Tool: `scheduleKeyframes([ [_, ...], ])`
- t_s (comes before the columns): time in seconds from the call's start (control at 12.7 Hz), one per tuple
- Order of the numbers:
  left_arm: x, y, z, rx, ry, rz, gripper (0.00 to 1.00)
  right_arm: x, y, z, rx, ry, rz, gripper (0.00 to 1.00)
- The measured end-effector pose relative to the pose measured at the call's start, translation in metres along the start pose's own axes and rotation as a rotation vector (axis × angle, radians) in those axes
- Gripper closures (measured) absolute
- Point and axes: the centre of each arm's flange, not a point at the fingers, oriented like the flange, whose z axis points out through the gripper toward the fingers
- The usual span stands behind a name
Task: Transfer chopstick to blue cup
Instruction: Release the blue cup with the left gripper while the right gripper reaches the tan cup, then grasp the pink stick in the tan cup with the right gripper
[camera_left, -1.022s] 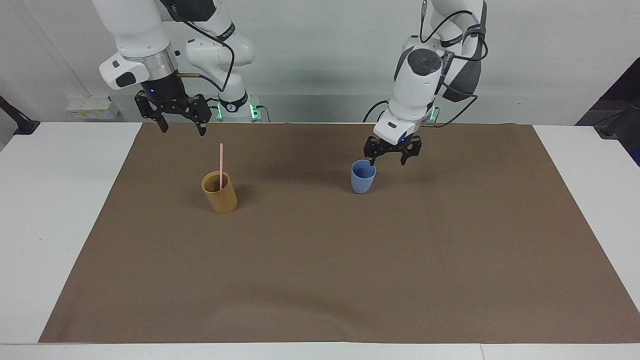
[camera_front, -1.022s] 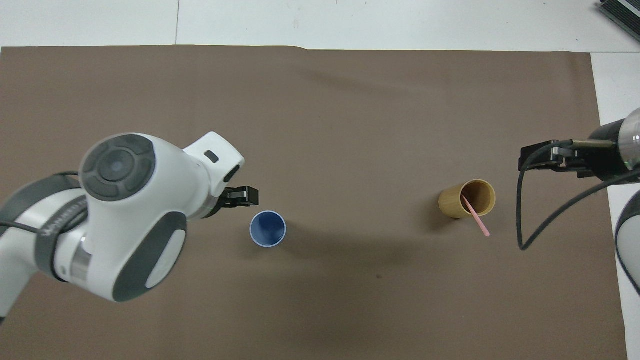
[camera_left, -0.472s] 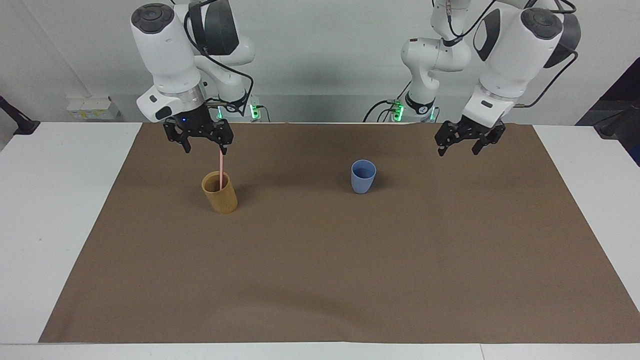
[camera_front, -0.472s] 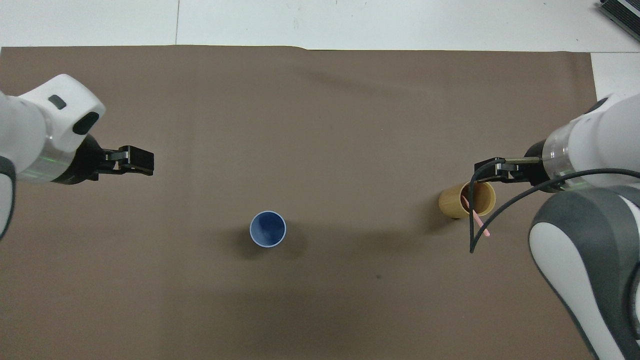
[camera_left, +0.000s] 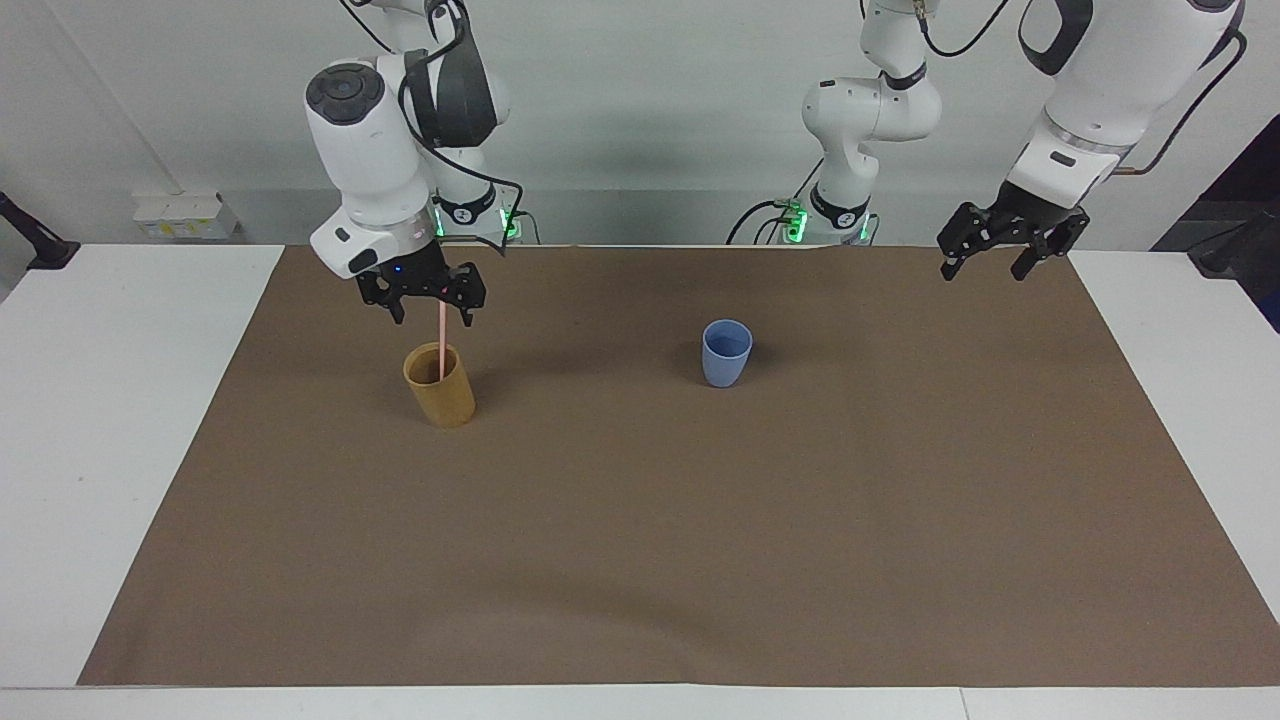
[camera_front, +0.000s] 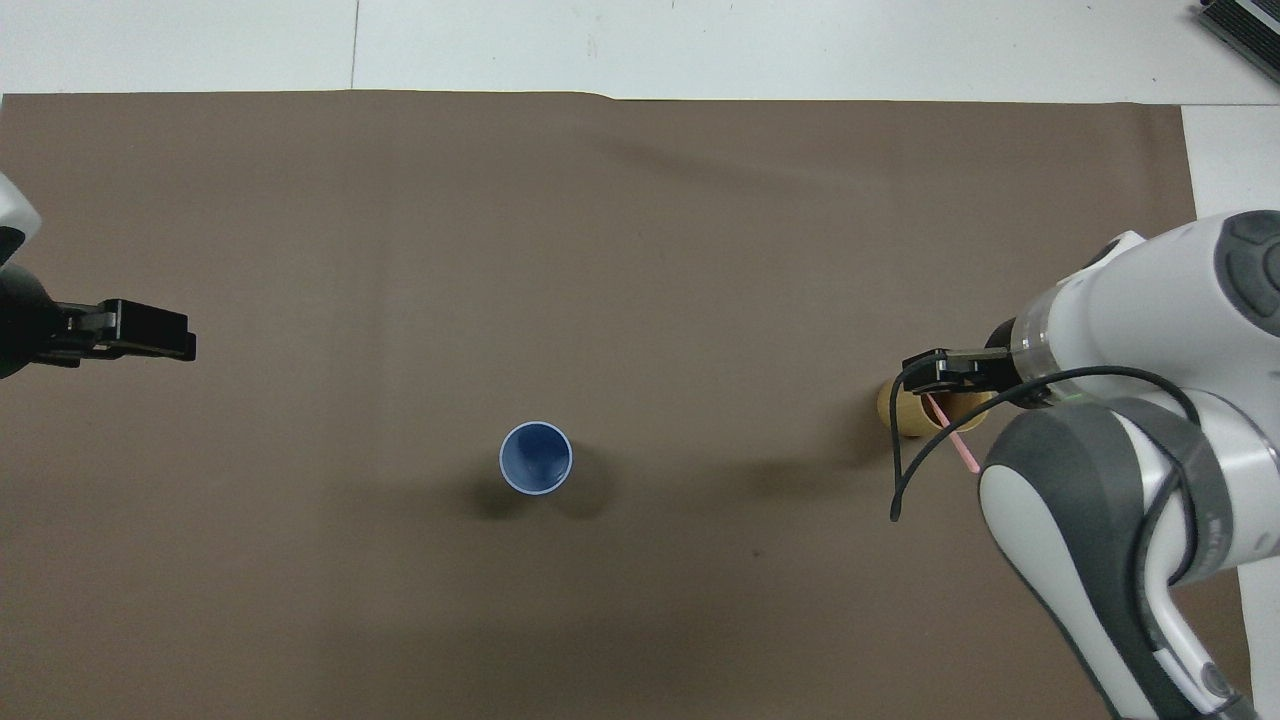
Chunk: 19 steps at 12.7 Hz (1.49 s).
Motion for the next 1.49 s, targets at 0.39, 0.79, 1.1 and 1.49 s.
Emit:
scheduleKeyframes([
  [0.39, -0.002, -0.023, -0.013, 0.038, -0.003, 0.050, 0.00, -0.013, 0.003, 0.014, -0.051, -0.012, -0.024, 0.01],
  [0.79, -0.004, -0.041, -0.020, 0.042, -0.019, 0.108, 0.00, -0.047, 0.009, 0.027, -0.062, -0.042, -0.030, 0.11],
  [1.1, -0.005, -0.056, -0.020, 0.042, -0.023, 0.094, 0.00, -0.049, 0.007, 0.026, -0.063, -0.040, -0.036, 0.53],
  [1.49, -0.006, -0.046, -0.025, 0.044, -0.013, 0.111, 0.00, -0.050, 0.006, 0.027, -0.064, -0.045, -0.038, 0.69],
])
